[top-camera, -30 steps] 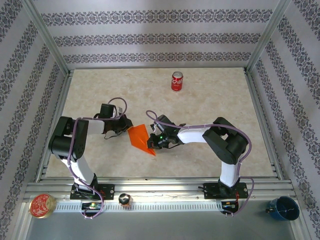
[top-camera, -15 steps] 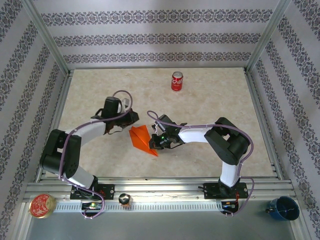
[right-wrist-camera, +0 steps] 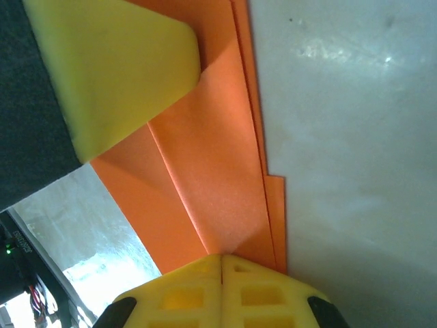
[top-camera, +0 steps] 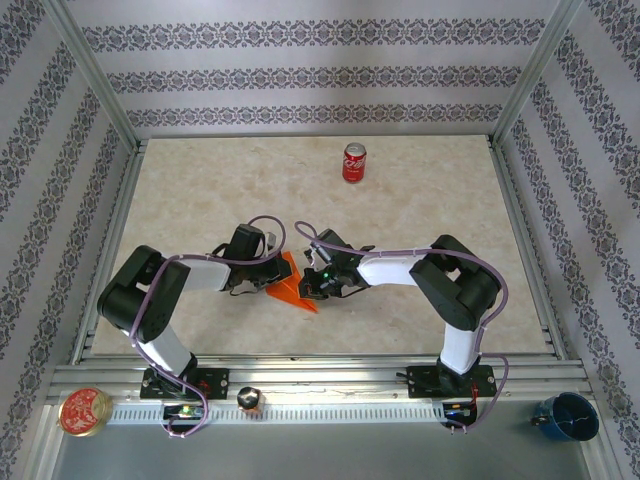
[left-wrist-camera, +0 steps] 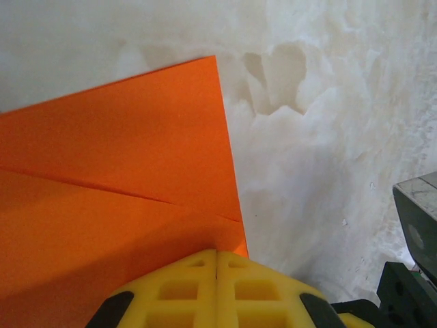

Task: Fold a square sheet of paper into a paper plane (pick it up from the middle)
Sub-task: Fourth fold the wing at the center of the table.

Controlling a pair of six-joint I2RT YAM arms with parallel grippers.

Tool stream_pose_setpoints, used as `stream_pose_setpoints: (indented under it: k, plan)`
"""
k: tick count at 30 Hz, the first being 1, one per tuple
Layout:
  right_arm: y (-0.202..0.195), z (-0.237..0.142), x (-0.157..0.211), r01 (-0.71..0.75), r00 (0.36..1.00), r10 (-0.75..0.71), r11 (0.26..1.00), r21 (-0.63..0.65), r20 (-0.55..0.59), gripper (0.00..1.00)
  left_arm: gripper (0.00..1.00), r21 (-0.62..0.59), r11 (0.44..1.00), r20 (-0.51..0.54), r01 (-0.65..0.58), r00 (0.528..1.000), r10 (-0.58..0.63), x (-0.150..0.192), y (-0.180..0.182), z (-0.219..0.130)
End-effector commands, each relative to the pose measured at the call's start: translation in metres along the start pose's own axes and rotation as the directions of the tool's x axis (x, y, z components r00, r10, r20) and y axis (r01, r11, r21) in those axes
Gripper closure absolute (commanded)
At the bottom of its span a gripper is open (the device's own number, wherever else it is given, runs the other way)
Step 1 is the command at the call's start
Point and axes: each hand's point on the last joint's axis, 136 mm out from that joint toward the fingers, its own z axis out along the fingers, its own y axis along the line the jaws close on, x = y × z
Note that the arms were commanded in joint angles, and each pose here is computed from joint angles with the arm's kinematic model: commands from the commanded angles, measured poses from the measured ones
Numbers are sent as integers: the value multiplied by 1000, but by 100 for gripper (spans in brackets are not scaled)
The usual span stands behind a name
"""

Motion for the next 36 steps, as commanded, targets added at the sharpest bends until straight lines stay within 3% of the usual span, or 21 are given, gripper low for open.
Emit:
stream_pose_setpoints:
  k: [1, 7, 13, 36]
  plan:
    - [13, -14, -2, 6, 1000, -6, 1000, -15, 11, 100, 100, -63, 998, 12, 16, 1000, -16, 5, 24, 8]
    - [34, -18, -27, 23, 997, -21, 999, -33, 70, 100, 100, -74, 997, 7, 19, 1000, -19, 11, 30, 7]
    - [24, 8, -30, -31, 999, 31, 999, -20, 15, 100, 100, -63, 998, 22, 23, 1000, -22, 8, 26, 5]
    - [-33, -9, 61, -77, 994, 75, 997, -14, -83, 97, 100, -98, 993, 68, 67, 996, -60, 8, 45, 0]
